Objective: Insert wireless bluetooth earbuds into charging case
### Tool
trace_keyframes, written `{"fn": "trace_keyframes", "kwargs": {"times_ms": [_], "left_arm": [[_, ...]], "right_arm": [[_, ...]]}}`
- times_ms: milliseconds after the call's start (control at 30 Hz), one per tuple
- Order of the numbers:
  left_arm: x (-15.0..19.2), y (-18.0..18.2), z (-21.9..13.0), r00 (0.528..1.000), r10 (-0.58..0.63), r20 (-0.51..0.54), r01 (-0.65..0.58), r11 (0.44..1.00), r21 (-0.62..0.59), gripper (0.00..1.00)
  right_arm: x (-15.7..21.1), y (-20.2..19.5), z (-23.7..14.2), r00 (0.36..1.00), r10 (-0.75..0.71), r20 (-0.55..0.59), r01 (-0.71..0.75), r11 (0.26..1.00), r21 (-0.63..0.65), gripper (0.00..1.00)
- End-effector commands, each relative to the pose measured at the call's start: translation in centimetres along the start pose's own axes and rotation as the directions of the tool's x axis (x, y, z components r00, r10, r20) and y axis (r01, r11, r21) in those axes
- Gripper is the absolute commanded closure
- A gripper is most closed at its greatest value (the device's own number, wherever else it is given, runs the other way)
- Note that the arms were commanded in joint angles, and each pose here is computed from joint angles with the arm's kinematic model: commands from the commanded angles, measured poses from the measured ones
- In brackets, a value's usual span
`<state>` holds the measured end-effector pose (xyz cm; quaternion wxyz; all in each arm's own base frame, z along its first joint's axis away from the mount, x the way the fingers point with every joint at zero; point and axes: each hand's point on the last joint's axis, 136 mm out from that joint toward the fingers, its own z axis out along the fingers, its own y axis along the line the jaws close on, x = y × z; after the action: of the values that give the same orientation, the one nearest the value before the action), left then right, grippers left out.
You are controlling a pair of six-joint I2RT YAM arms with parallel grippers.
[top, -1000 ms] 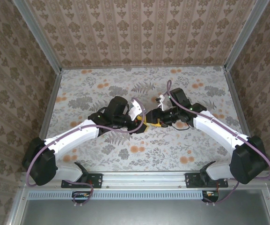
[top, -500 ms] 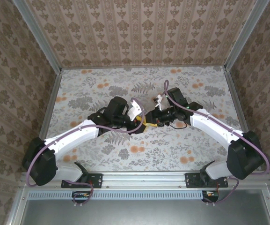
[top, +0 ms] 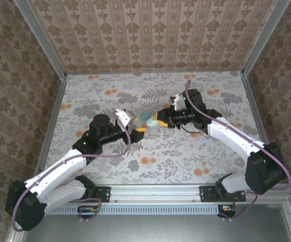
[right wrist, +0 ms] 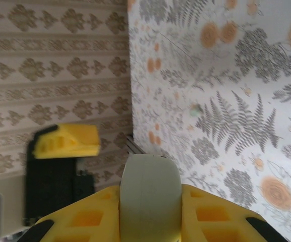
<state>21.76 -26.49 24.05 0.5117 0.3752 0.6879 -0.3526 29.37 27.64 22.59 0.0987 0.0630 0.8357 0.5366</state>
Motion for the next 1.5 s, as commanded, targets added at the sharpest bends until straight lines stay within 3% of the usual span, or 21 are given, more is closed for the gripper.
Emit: {"fn": "trace_keyframes", "kwargs": {"times_ms": [0,300,1067,1267,1467], "left_arm": [[-2.1,-0.1,-0.7,0.99,0.007,0.137,-0.009,1.0,0.013,0.29],[-3.6,-1.0,0.2,0.974,-0.05,0.222,0.021,0.991,0.131,0.3],[-5.9,-1.5,2.1,0.953,-0.121,0.279,0.037,0.957,0.288,0.49],[-6.1,-1.5,2.1,0.952,-0.123,0.279,0.035,0.953,0.3,0.58],[-6.1,-1.5,2.2,0.953,-0.123,0.277,0.035,0.953,0.3,0.73]], "right_arm": [[-0.4,3.0,-0.8,0.999,0.023,0.023,-0.021,0.994,-0.103,0.74],[-0.1,4.6,-1.5,0.996,0.084,0.026,-0.078,0.981,-0.178,0.73],[1.4,6.6,-2.0,0.993,0.118,-0.017,-0.118,0.963,-0.241,0.71],[1.3,6.6,-1.9,0.992,0.122,-0.023,-0.124,0.962,-0.245,0.71],[1.3,6.6,-1.7,0.991,0.13,-0.029,-0.133,0.959,-0.249,0.7]]}}
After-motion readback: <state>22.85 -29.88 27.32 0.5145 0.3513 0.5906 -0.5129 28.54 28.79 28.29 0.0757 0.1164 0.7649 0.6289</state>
